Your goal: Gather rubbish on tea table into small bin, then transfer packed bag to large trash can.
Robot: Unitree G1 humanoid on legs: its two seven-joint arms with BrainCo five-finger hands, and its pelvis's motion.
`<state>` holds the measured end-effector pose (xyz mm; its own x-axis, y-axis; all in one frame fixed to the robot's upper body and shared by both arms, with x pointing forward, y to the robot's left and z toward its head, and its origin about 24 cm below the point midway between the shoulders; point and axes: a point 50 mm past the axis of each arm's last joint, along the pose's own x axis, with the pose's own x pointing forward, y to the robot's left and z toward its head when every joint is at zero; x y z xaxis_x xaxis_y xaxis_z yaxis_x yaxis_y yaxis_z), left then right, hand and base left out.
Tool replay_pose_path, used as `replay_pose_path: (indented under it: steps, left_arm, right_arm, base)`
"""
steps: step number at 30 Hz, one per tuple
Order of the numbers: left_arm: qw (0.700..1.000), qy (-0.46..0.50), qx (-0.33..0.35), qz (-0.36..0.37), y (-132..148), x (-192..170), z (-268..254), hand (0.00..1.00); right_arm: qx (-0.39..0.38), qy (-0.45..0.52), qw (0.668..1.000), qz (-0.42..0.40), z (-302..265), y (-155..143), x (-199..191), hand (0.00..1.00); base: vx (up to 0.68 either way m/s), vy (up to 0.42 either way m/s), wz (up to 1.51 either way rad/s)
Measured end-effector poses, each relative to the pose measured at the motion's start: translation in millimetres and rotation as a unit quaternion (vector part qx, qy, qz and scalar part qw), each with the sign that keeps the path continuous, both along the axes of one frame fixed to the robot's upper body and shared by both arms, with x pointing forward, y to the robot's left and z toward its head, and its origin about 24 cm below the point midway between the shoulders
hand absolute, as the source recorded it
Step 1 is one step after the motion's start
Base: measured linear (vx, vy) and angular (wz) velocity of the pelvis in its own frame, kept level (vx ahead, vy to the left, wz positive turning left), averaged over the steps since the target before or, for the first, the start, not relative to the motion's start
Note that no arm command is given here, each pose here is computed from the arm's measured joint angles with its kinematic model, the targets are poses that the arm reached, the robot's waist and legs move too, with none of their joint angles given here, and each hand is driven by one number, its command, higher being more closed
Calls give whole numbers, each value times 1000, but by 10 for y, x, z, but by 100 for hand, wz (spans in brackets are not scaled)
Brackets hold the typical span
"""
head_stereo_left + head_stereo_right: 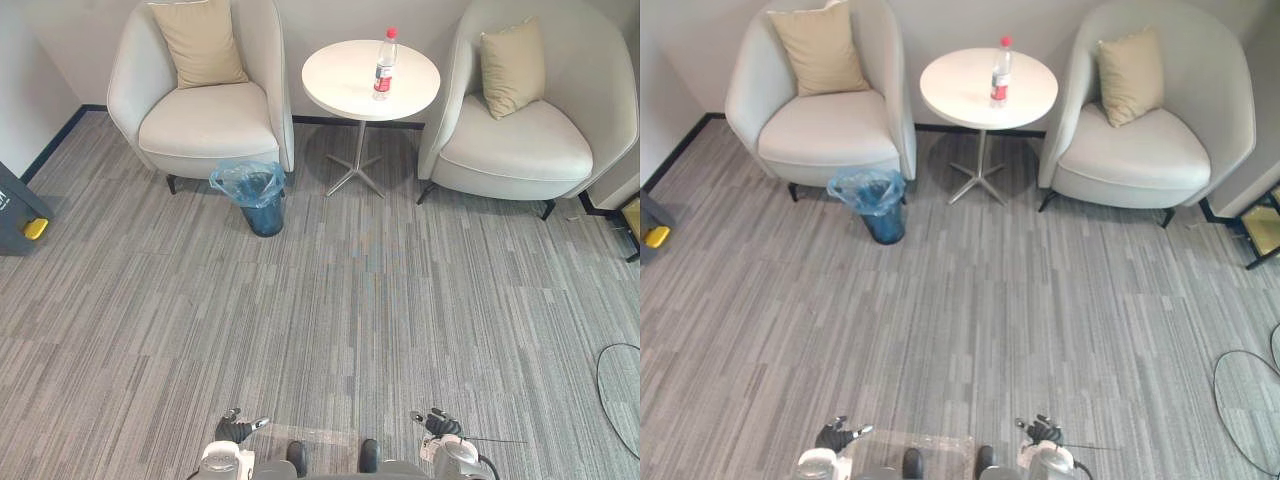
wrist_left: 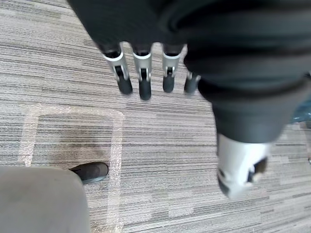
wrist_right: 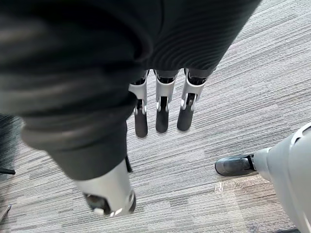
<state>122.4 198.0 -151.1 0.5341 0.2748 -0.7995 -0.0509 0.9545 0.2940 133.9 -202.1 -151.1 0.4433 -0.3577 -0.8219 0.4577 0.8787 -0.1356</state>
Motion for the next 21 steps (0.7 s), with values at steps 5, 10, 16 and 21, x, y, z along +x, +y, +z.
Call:
replay_pose_path:
  steps: [5, 10, 16, 21]
  left_arm:
    - [1000, 0, -4, 1, -22, 0, -3, 0]
    - [1000, 0, -4, 0, -28, 1, -3, 0]
    - [1000, -1, -10, -1, -68, 6, -8, 0]
    - [1000, 2, -11, -3, -80, 14, -13, 0]
  right_arm:
    - [0, 3, 1000, -2, -8, -2, -24, 0]
    - [1, 7, 1000, -2, -17, -2, -54, 0]
    - [1, 15, 1000, -5, -37, -7, -123, 0]
    - [1, 15, 1000, -4, -39, -4, -127, 0]
  base:
    - [-49, -17, -2]
    - [-49, -20, -3]
    - [-5, -4, 0]
    - [0, 0, 0]
